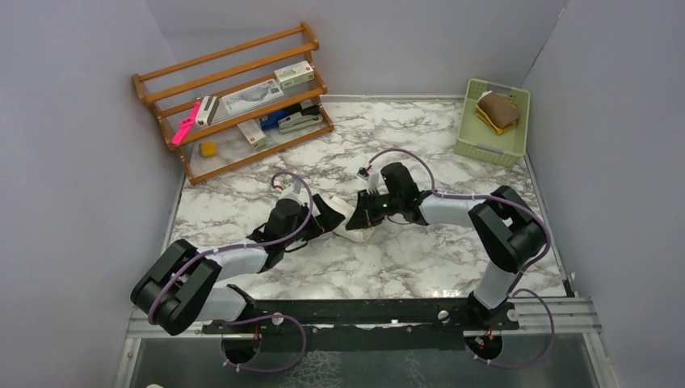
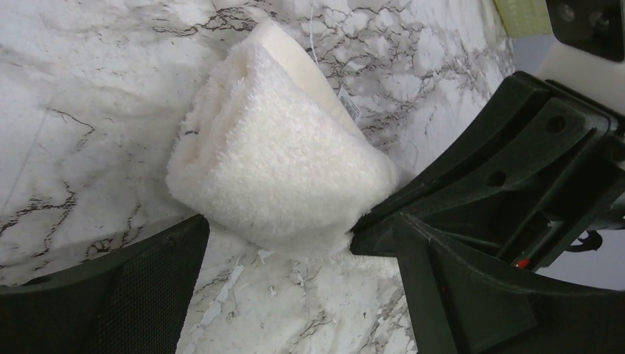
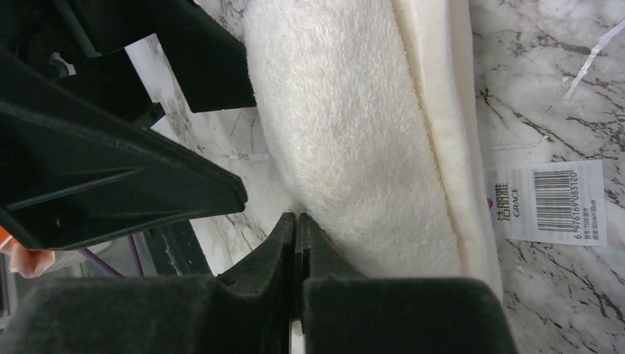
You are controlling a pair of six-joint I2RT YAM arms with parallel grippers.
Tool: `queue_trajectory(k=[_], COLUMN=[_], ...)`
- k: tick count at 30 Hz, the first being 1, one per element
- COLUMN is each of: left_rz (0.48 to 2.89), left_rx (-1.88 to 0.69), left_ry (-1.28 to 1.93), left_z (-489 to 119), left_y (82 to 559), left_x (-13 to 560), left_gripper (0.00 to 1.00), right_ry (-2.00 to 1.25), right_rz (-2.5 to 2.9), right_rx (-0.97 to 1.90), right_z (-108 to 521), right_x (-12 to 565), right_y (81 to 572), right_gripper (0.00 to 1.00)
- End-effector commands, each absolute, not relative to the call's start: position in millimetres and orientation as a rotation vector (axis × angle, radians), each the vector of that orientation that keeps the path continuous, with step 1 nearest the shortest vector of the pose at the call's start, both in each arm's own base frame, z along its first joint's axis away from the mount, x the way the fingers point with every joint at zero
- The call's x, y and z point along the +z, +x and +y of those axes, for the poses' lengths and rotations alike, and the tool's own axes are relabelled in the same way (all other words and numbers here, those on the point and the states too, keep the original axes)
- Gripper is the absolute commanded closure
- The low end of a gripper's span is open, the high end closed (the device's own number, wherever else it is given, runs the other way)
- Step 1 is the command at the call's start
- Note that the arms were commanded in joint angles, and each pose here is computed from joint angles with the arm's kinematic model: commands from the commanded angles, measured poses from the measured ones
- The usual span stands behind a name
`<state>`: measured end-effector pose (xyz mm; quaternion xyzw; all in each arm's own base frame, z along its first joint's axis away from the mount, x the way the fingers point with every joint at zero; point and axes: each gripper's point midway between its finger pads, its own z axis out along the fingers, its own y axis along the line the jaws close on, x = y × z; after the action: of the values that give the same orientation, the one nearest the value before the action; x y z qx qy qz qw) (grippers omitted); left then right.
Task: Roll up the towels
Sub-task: Place the towel at the center of the board.
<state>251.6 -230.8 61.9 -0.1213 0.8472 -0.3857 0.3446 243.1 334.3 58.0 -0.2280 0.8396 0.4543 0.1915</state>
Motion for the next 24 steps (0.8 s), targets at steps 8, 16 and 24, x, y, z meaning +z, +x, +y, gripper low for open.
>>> queue_trajectory(k=[8,16,24], left_rz=[2.087,2.076,2.030], left_rx=[-1.068,-1.122,-1.050], left_ry=[-0.643,-0.644,-0.462], left_z=[-239.7,-257.0,-256.1], left_y=[281.7,281.3,287.6], left_x=[50.3,30.1,44.0], left_gripper=[0.01,0.37,0.80], right_ry=[-0.660,-0.686,-0.758], right_rz=[2.341,2.297,2.192], right_rx=[1.403,1.474,1.438], right_z=[335.5,336.4,331.3], right_x=[60.7,72.9,89.8], right_y=[227.2,219.5,219.4], right_gripper=[0.99,0.99,0.99])
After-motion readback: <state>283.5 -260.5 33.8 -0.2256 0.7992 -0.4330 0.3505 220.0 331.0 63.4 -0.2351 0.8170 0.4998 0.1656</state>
